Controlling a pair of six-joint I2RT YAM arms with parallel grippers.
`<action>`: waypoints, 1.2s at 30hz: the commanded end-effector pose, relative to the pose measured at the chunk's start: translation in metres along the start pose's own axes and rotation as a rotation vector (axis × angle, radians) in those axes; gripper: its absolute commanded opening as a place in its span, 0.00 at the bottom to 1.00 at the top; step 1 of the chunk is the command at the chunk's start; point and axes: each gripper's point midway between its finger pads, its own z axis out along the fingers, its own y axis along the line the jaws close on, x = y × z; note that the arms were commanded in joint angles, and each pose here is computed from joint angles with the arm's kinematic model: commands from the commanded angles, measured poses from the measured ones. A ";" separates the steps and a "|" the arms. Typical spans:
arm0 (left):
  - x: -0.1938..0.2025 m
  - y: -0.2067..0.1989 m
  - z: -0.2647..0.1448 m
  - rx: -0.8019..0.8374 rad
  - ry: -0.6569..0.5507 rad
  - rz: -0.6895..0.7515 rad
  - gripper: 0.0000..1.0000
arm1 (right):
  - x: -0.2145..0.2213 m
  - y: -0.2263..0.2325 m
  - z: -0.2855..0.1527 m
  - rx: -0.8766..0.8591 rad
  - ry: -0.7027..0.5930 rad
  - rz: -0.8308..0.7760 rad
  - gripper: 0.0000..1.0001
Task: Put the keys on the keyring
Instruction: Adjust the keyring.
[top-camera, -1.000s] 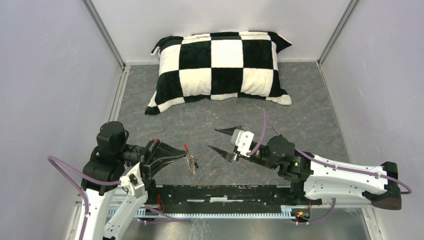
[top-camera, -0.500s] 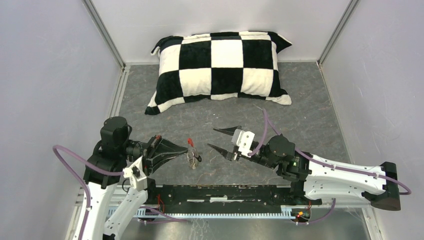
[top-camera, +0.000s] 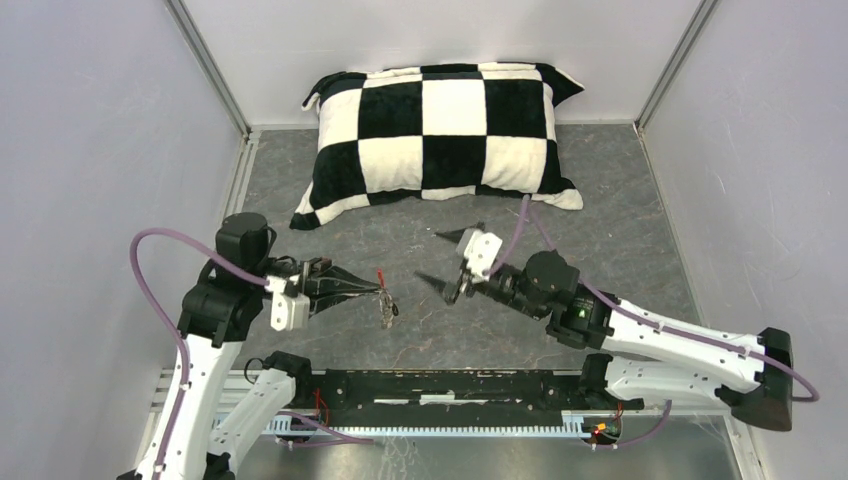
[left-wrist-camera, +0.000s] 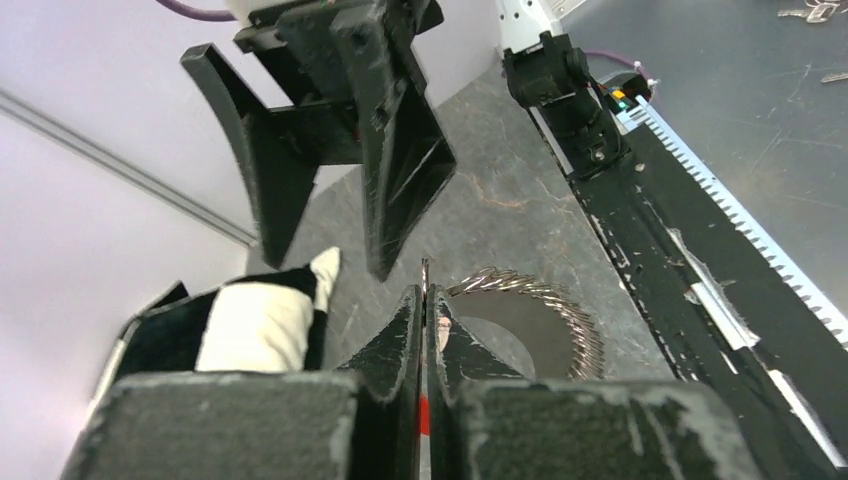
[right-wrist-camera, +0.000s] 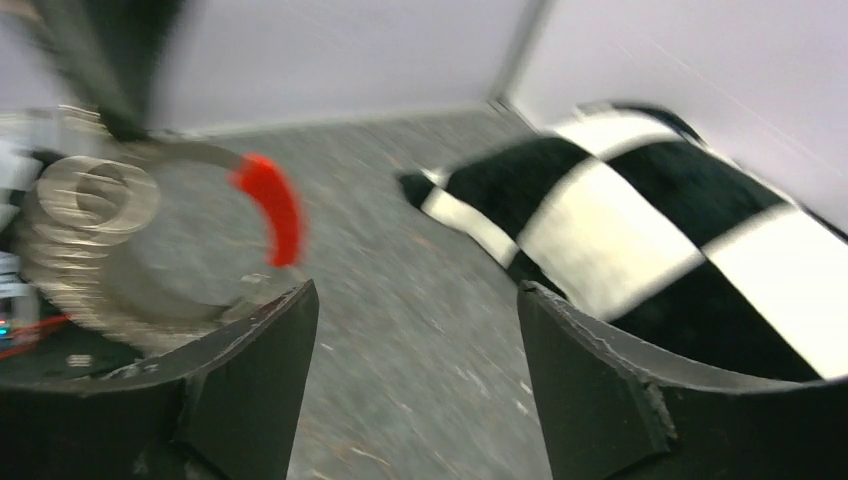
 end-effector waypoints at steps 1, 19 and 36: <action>0.018 0.007 -0.001 -0.034 0.035 -0.192 0.02 | 0.060 -0.051 -0.015 0.202 0.143 0.137 0.97; 0.033 0.030 0.004 -0.130 -0.003 -0.511 0.02 | -0.022 -0.009 0.002 -0.214 -0.155 0.086 0.83; 0.009 0.022 0.005 -0.062 -0.024 -0.375 0.02 | -0.051 0.017 0.025 -0.424 -0.209 0.143 0.69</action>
